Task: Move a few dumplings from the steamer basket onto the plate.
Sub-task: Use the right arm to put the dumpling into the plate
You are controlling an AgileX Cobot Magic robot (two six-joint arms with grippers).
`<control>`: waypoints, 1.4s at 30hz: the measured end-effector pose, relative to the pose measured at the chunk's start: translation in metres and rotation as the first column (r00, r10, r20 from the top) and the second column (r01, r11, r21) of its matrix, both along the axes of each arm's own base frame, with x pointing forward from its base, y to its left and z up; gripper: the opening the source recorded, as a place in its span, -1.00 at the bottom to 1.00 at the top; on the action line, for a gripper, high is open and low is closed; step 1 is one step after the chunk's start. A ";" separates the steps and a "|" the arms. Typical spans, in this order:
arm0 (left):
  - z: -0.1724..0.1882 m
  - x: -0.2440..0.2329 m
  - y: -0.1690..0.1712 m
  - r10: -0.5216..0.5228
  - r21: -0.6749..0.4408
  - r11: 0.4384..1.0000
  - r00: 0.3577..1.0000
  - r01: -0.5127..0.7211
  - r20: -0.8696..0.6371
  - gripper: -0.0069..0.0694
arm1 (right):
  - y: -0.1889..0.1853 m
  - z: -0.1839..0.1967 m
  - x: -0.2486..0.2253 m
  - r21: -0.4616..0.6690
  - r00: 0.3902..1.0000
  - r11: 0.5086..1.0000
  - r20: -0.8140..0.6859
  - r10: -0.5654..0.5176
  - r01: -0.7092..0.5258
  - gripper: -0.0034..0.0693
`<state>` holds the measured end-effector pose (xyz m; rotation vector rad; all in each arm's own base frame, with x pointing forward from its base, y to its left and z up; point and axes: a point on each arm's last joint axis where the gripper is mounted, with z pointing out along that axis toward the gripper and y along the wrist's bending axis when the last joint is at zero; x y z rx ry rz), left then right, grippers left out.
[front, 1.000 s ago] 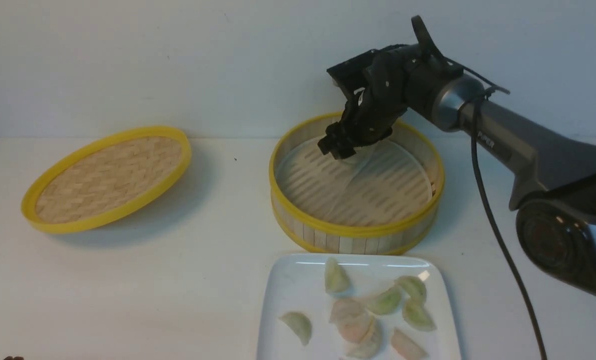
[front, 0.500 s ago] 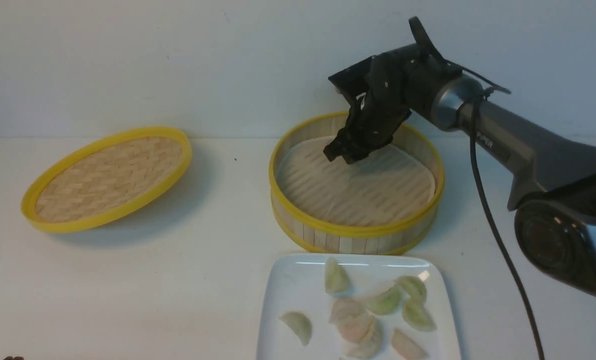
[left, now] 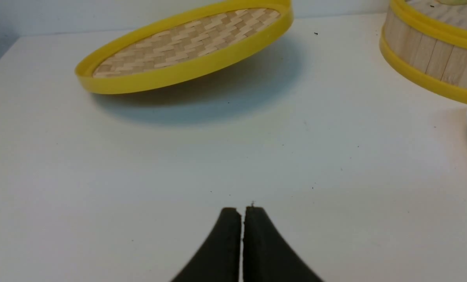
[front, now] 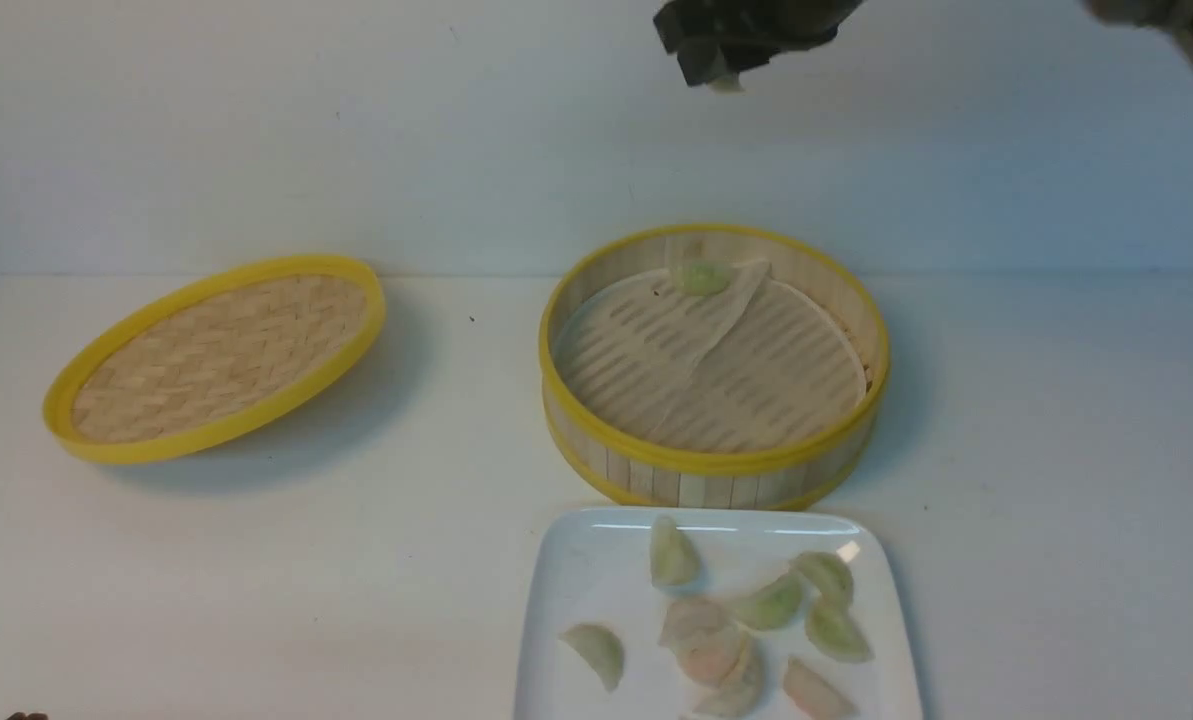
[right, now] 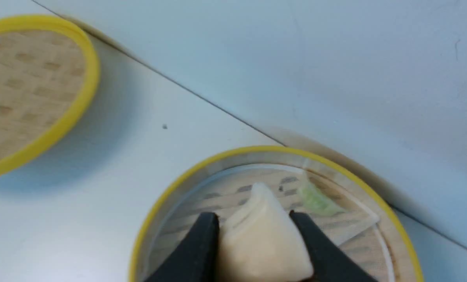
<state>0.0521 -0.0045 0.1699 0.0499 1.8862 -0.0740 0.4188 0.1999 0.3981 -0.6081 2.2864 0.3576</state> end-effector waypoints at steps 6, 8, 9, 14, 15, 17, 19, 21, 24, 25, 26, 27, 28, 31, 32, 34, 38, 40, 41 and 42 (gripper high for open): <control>0.000 0.000 0.000 0.000 0.000 1.000 1.000 0.000 0.000 -0.83 | -0.023 0.023 -0.072 0.010 0.996 0.999 -0.080 0.038 -0.037 -0.34; 0.000 0.000 0.000 0.000 0.000 1.000 1.000 0.000 0.000 -0.83 | -0.031 0.015 -0.101 0.000 0.989 0.998 -0.137 0.062 -0.063 -0.34; 0.000 0.000 0.000 0.000 0.000 1.000 1.000 0.000 0.000 -0.83 | -0.033 0.010 -0.111 -0.004 0.984 0.998 -0.164 0.068 -0.070 -0.34; 0.000 0.000 0.000 0.000 0.000 1.000 1.000 0.000 0.000 -0.83 | -0.052 -0.050 -0.158 -0.056 0.930 0.995 -0.363 0.057 -0.083 -0.34; 0.000 0.000 0.000 0.000 0.000 1.000 1.000 0.000 0.000 -0.83 | -0.054 -0.059 -0.163 -0.059 0.918 0.995 -0.392 0.054 -0.084 -0.34; 0.000 0.000 0.000 0.000 0.000 1.000 1.000 0.000 0.000 -0.83 | -0.059 -0.099 -0.182 -0.060 0.858 0.995 -0.513 0.040 -0.082 -0.34; 0.000 0.000 0.000 0.000 0.000 1.000 1.000 0.000 0.000 -0.83 | -0.059 -0.124 -0.191 -0.046 0.818 0.996 -0.575 0.033 -0.072 -0.34; 0.000 0.000 0.000 0.000 0.000 1.000 1.000 0.000 0.000 -0.83 | -0.056 -0.149 -0.199 -0.018 0.811 0.998 -0.584 0.036 -0.057 -0.34; 0.000 0.000 0.000 0.000 0.000 1.000 1.000 0.000 0.000 -0.83 | -0.047 -0.166 -0.202 0.026 0.853 0.999 -0.520 0.051 -0.043 -0.34; 0.000 0.000 0.000 0.000 0.000 1.000 1.000 0.000 0.000 -0.83 | -0.043 -0.170 -0.202 0.036 0.867 0.998 -0.494 0.061 -0.049 -0.34; 0.000 0.000 0.000 0.000 0.000 1.000 1.000 0.000 0.000 -0.83 | -0.040 -0.172 -0.201 0.043 0.877 0.998 -0.476 0.067 -0.053 -0.34; 0.000 0.000 0.000 0.000 0.000 1.000 1.000 0.000 0.000 -0.83 | -0.038 -0.174 -0.200 0.045 0.880 0.997 -0.469 0.071 -0.056 -0.34; 0.000 0.000 0.000 0.000 0.000 1.000 1.000 0.000 0.000 -0.83 | -0.034 -0.176 -0.199 0.049 0.884 0.997 -0.462 0.073 -0.057 -0.33; 0.000 0.000 0.000 0.000 0.000 1.000 1.000 0.000 0.000 -0.83 | -0.029 -0.186 -0.197 0.038 0.877 0.997 -0.476 0.071 -0.060 -0.21; 0.000 0.000 0.000 0.000 0.000 1.000 1.000 0.000 0.000 -0.83 | -0.029 -0.189 -0.195 0.033 0.874 0.998 -0.482 0.068 -0.059 -0.14; 0.000 0.000 0.000 0.000 0.000 1.000 1.000 0.000 0.000 -0.83 | -0.028 -0.194 -0.194 0.024 0.869 0.998 -0.491 0.063 -0.059 0.00; 0.000 0.000 0.000 0.000 0.000 1.000 1.000 0.000 0.000 -0.83 | -0.028 -0.196 -0.193 0.021 0.867 0.998 -0.495 0.061 -0.059 0.25; 0.000 0.000 0.000 0.000 0.000 1.000 1.000 0.000 0.000 -0.83 | -0.028 -0.196 -0.193 0.021 0.867 0.998 -0.495 0.061 -0.059 0.31; 0.000 0.000 0.000 0.000 0.000 1.000 1.000 0.000 0.000 -0.83 | -0.028 -0.195 -0.193 0.021 0.868 0.998 -0.492 0.064 -0.062 0.33; 0.000 0.000 0.000 0.000 0.000 1.000 1.000 0.000 0.000 -0.83 | -0.028 -0.192 -0.193 0.019 0.870 0.997 -0.488 0.072 -0.071 0.33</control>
